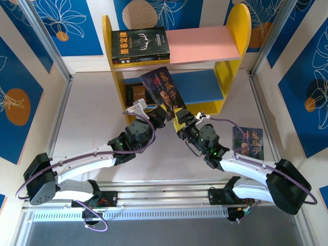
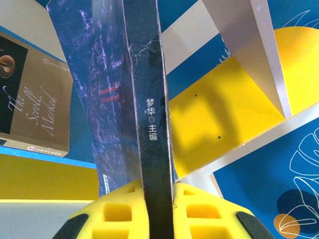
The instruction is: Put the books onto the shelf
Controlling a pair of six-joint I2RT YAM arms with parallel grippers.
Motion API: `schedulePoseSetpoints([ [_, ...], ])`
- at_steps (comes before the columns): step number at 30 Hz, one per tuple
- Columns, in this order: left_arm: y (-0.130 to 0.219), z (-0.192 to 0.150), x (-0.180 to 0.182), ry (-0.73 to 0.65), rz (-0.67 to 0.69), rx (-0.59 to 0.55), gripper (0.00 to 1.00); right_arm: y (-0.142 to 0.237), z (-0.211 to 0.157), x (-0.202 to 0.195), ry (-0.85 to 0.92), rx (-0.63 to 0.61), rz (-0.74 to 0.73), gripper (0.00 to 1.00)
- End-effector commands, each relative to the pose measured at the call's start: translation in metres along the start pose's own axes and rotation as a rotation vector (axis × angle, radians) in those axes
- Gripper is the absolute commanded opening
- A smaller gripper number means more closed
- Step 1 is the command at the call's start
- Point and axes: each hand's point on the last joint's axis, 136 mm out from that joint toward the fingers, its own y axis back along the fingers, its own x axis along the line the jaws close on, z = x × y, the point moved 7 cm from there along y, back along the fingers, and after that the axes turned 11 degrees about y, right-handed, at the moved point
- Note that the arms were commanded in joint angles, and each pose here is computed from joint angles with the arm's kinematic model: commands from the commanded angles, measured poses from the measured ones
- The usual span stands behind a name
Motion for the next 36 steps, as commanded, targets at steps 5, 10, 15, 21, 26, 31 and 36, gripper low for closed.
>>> schedulePoseSetpoints([
  [5,0.005,0.002,-0.017,0.087,-0.091,-0.007,0.0,-0.003,0.008,0.011,0.005,-0.012,0.037,0.66],
  [10,0.005,0.0,-0.015,0.103,-0.094,0.006,0.0,-0.005,0.01,0.012,0.009,-0.009,0.039,0.6],
  [15,0.006,-0.001,-0.013,0.11,-0.094,0.002,0.0,-0.006,0.011,0.012,0.01,-0.01,0.041,0.54],
  [21,0.006,-0.002,-0.012,0.11,-0.091,0.001,0.0,-0.005,0.013,0.012,0.009,-0.017,0.041,0.42],
  [26,0.007,-0.001,-0.01,0.109,-0.083,-0.008,0.0,-0.004,0.013,0.009,0.006,-0.019,0.028,0.34],
  [31,0.007,0.0,-0.008,0.101,-0.069,-0.014,0.0,-0.003,0.016,0.007,0.018,-0.023,0.016,0.21],
  [36,0.007,0.0,-0.004,0.081,-0.034,-0.02,0.03,-0.001,0.021,0.012,0.059,-0.021,0.019,0.08],
])
